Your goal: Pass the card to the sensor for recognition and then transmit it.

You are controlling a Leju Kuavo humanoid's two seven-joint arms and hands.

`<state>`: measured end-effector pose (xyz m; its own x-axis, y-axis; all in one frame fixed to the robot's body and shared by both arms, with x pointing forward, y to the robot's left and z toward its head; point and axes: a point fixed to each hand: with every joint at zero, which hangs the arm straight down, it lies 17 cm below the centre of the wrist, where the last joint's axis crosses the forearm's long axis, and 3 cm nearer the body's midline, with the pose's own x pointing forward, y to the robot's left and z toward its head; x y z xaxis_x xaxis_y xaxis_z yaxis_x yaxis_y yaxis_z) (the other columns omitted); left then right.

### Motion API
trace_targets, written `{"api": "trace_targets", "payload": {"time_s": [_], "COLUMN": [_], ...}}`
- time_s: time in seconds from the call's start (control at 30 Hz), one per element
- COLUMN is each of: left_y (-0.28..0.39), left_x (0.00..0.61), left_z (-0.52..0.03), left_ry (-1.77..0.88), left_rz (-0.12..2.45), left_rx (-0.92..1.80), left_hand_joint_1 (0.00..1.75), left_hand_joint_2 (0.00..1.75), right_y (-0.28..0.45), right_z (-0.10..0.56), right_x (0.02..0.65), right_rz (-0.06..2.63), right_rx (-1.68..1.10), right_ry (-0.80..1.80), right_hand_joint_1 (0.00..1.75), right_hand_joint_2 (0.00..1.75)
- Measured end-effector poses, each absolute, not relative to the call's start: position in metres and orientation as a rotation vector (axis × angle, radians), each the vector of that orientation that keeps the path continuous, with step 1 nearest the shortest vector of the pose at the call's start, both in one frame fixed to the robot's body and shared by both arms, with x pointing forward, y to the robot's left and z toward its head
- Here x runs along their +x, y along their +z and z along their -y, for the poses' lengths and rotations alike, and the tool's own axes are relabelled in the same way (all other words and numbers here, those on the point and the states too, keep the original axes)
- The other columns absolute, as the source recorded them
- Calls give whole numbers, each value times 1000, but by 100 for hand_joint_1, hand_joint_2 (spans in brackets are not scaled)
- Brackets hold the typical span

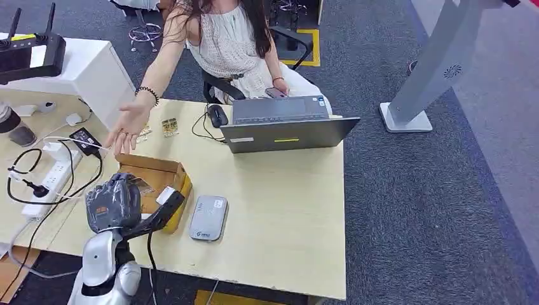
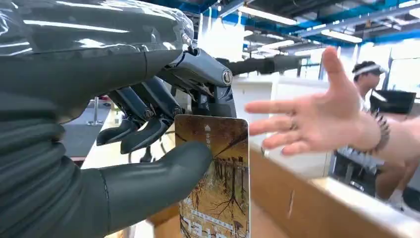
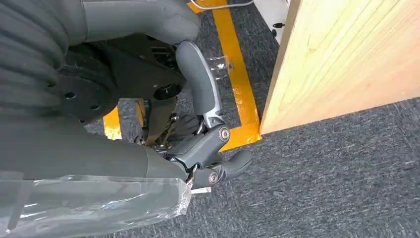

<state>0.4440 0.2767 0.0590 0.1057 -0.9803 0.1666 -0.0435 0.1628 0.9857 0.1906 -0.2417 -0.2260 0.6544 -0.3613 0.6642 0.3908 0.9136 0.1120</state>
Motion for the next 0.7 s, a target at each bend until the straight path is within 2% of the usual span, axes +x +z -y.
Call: {"api": "trace_targets", "payload": {"time_s": [0.17, 0.47, 0.7], "left_y": [84, 174, 195], "left_x": [457, 519, 540], "left_z": [-279, -305, -318], "left_ry": [-963, -912, -912], "left_rz": [1280, 1355, 1344], "left_rx": [1224, 1419, 1456], "left_hand_joint_1": [175, 175, 175], "left_hand_joint_2": [175, 175, 175], "right_y": [-226, -223, -222], "right_z": [241, 229, 224], "right_x": [191, 202, 203], "right_rz": [745, 752, 751], "right_rx": [-40, -13, -1], "right_ry": [-419, -365, -350], "right_hand_joint_1": [0, 0, 0], "right_hand_joint_2": [175, 175, 175]}}
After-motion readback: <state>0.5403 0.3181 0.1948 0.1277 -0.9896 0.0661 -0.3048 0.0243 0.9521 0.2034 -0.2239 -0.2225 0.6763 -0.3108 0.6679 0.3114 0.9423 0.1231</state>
